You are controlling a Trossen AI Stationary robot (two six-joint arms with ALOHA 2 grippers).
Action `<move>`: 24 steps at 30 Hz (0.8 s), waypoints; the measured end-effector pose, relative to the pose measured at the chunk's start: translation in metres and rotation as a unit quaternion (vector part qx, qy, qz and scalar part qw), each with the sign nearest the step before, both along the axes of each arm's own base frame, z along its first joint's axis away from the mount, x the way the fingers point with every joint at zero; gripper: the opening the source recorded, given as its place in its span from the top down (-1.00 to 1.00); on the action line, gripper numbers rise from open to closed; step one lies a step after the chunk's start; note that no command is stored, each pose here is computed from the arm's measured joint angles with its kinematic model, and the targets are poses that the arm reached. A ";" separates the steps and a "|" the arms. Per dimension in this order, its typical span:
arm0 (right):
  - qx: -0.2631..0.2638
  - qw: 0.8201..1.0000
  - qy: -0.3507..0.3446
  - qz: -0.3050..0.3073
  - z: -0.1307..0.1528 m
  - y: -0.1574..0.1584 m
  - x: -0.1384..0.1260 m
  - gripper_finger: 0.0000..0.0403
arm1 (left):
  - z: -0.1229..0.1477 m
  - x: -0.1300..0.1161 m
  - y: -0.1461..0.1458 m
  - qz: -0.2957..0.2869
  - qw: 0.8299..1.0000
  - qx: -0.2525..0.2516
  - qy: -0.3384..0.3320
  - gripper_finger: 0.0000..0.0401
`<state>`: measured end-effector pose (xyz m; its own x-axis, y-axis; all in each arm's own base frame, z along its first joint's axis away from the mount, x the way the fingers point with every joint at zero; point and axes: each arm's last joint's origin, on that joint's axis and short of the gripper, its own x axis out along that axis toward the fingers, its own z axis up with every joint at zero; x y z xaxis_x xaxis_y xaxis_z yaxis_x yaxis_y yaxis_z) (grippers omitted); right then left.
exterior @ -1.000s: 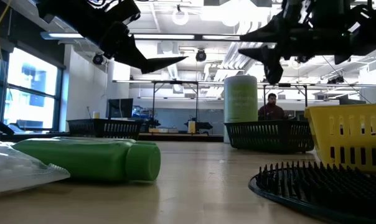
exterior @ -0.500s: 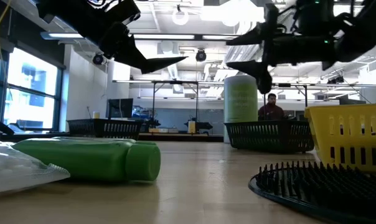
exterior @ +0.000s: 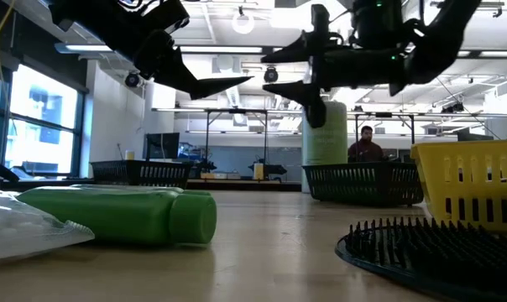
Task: Pick & Place Travel size toiletries
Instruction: Put the shaving cream tube into the yellow bin
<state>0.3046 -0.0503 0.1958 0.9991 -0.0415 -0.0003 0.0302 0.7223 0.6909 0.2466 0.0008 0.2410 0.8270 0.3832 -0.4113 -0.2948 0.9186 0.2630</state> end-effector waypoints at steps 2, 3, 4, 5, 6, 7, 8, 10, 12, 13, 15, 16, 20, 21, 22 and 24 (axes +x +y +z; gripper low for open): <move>0.001 1.000 0.004 0.002 -0.001 -0.001 0.006 -0.04 | 0.000 0.000 0.000 0.000 1.000 0.000 0.000 0.29; 0.001 1.000 0.006 0.004 -0.002 -0.002 0.009 -0.04 | 0.000 0.000 0.000 0.000 1.000 0.000 0.000 0.29; 0.001 1.000 0.007 0.008 -0.002 -0.002 0.012 -0.04 | 0.000 0.000 0.000 0.000 1.000 0.000 0.000 0.29; 0.002 1.000 0.007 0.012 -0.003 -0.002 0.015 -0.04 | 0.000 0.000 0.000 0.000 1.000 0.000 0.000 0.29; 0.002 1.000 0.006 0.014 -0.002 -0.002 0.018 -0.04 | 0.000 0.000 0.000 0.000 1.000 0.000 0.000 0.29; 0.001 1.000 0.005 0.015 -0.002 -0.003 0.020 -0.04 | 0.000 0.000 0.000 0.000 1.000 0.000 0.001 0.29; 0.000 1.000 0.004 0.016 -0.002 -0.003 0.022 -0.04 | 0.000 0.000 0.000 0.000 1.000 0.000 0.001 0.29; -0.002 1.000 0.004 0.016 -0.002 -0.004 0.026 -0.04 | 0.000 0.000 0.000 0.000 1.000 0.000 0.002 0.29; -0.002 1.000 0.004 0.016 -0.003 -0.004 0.030 -0.04 | 0.000 0.000 0.000 0.000 1.000 0.000 0.002 0.29; -0.002 1.000 0.006 0.016 -0.003 -0.005 0.031 -0.04 | 0.000 0.000 0.000 0.000 1.000 0.000 0.002 0.29; -0.002 1.000 0.007 0.015 -0.004 -0.005 0.032 -0.04 | 0.000 0.000 0.000 0.000 1.000 0.000 0.002 0.29; -0.002 1.000 0.007 0.015 -0.005 -0.005 0.032 -0.04 | 0.000 0.000 0.000 0.000 1.000 0.000 0.002 0.29; -0.002 1.000 0.008 0.015 -0.005 -0.005 0.032 0.04 | 0.000 0.000 0.000 0.000 1.000 0.000 0.002 0.29; -0.002 1.000 0.008 0.015 -0.005 -0.005 0.032 0.07 | 0.000 0.000 0.000 0.000 1.000 0.000 0.002 0.29; -0.002 1.000 0.008 0.015 -0.005 -0.005 0.032 0.12 | 0.000 0.000 0.000 0.000 1.000 0.000 0.002 0.29; -0.002 1.000 0.007 0.015 -0.005 -0.005 0.032 0.20 | 0.000 0.000 0.000 0.000 1.000 0.000 0.002 0.29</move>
